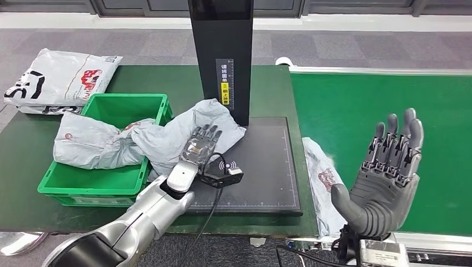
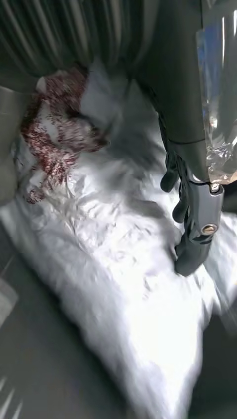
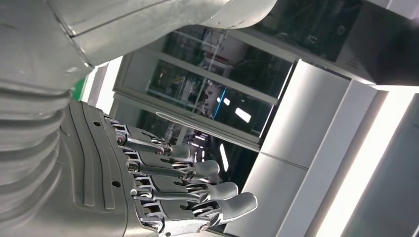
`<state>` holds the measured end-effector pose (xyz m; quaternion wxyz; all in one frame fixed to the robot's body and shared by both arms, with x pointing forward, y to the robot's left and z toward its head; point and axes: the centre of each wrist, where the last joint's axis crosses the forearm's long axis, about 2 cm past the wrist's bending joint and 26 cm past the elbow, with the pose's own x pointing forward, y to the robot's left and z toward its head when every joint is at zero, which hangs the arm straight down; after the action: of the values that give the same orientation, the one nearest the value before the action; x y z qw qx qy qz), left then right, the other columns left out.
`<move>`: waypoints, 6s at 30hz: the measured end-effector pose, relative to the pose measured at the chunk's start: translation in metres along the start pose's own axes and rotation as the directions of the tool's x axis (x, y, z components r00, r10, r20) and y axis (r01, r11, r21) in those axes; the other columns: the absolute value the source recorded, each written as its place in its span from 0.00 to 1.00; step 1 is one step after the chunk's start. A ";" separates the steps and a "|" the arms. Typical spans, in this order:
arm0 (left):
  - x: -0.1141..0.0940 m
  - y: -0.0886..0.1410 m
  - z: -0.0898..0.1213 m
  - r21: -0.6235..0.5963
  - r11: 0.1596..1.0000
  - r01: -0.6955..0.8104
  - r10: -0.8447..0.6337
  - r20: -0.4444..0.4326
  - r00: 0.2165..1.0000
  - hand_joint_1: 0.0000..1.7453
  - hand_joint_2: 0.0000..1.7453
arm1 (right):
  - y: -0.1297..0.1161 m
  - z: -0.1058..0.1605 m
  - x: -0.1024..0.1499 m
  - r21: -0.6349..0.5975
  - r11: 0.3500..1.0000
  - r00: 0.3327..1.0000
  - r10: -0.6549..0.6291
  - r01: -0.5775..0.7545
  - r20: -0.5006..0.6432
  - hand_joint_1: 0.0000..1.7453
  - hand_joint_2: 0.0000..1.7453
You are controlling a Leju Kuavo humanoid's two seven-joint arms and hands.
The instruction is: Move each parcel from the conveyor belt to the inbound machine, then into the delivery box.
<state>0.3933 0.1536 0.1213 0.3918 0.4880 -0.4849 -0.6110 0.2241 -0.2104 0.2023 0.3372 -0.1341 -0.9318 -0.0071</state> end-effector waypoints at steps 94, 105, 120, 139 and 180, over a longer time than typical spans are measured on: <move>-0.203 0.175 0.105 0.791 0.499 0.353 0.146 -0.479 0.866 1.00 1.00 | -0.016 0.037 0.018 -0.091 0.992 0.994 0.084 -0.090 -0.066 0.00 1.00; -0.210 0.125 0.032 0.522 0.784 0.336 0.075 -0.616 0.784 1.00 1.00 | -0.017 0.040 0.017 -0.068 0.997 0.997 0.025 -0.030 -0.072 0.00 1.00; -0.174 0.005 -0.009 -0.049 0.988 0.150 -0.149 -0.603 0.783 1.00 1.00 | -0.018 0.016 0.003 0.007 1.000 0.999 -0.024 0.025 -0.040 0.00 1.00; -0.179 -0.010 -0.006 -0.177 0.977 0.118 -0.207 -0.662 0.721 1.00 1.00 | -0.020 0.015 -0.001 0.030 1.000 0.999 -0.002 0.004 -0.053 0.00 1.00; -0.269 0.023 0.011 0.095 0.988 0.124 0.008 -0.822 0.569 0.00 0.00 | -0.019 0.006 -0.003 0.061 0.998 0.999 0.017 -0.015 -0.038 0.00 1.00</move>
<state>0.4414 0.4072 0.2023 0.5157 0.7574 -0.2740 -0.2919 0.2177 -0.2285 0.1970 0.3592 -0.1312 -0.9237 0.0214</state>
